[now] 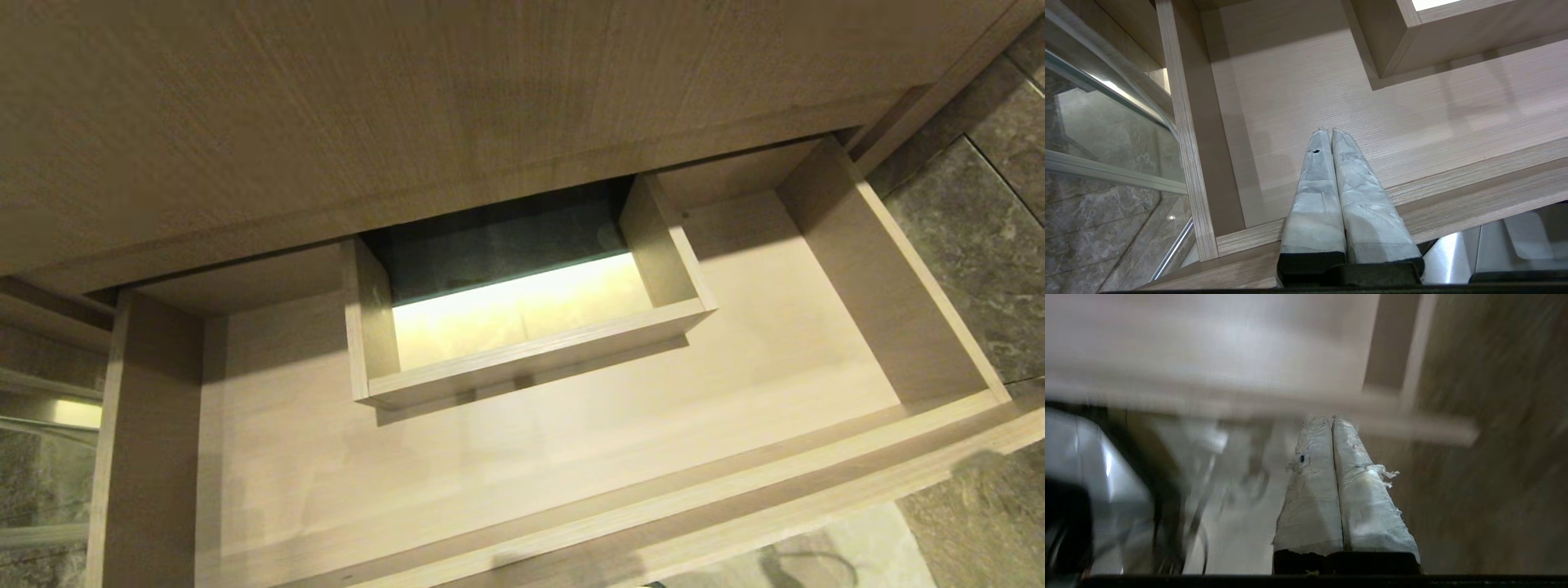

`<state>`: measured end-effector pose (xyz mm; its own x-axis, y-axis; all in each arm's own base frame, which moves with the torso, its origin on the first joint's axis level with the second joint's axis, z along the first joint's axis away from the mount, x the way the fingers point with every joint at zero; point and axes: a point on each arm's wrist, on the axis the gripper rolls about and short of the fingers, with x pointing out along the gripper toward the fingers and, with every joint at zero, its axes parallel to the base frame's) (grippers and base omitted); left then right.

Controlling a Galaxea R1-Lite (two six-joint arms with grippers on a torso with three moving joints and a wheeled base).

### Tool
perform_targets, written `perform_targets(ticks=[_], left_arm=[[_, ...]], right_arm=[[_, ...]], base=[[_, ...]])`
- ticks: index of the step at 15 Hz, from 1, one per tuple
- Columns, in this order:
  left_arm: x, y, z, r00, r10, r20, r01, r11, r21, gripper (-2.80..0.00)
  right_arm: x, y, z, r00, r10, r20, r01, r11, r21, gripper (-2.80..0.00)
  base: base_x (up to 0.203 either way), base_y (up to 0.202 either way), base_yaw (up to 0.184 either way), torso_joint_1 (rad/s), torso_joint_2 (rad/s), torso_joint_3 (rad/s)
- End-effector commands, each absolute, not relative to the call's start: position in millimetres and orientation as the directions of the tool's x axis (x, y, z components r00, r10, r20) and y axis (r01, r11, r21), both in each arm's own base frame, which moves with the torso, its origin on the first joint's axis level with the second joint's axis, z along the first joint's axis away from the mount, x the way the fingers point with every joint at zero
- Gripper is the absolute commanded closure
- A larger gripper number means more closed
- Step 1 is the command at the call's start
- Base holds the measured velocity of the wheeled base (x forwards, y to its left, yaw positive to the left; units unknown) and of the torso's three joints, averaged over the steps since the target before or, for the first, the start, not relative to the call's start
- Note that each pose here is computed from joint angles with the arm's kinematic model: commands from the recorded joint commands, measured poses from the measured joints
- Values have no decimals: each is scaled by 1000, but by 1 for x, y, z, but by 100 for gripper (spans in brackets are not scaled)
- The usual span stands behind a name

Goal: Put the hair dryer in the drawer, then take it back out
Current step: Close the drawer

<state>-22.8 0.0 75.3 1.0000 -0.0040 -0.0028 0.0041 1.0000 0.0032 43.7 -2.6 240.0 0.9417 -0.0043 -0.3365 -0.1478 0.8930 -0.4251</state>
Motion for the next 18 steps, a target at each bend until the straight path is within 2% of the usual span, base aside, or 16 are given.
perform_targets(ticks=[1,4,7,15,18], left_arm=[[-23,0,75,1000,-3,-3,3,1000,3,0],[-23,0,75,1000,-4,-5,4,1000,3,0],[-23,0,75,1000,-3,-5,3,1000,3,0],[-23,0,75,1000,-2,-5,2,1000,3,0],[-23,0,75,1000,-3,-5,3,1000,3,0]], right_arm=[[42,-4,213,823,-47,-567,-218,894,-391,0],[59,-8,193,662,-119,-740,-259,890,-375,0],[80,-10,184,574,-109,-812,-303,892,-334,0],[123,-14,176,555,-91,-827,-327,890,-317,0],[141,-16,177,601,-80,-795,-317,890,-329,0]], base=[[0,0,0,4,1,32],[0,0,0,2,1,8],[0,0,0,0,0,0],[0,0,0,0,0,0],[0,0,0,0,0,0]])
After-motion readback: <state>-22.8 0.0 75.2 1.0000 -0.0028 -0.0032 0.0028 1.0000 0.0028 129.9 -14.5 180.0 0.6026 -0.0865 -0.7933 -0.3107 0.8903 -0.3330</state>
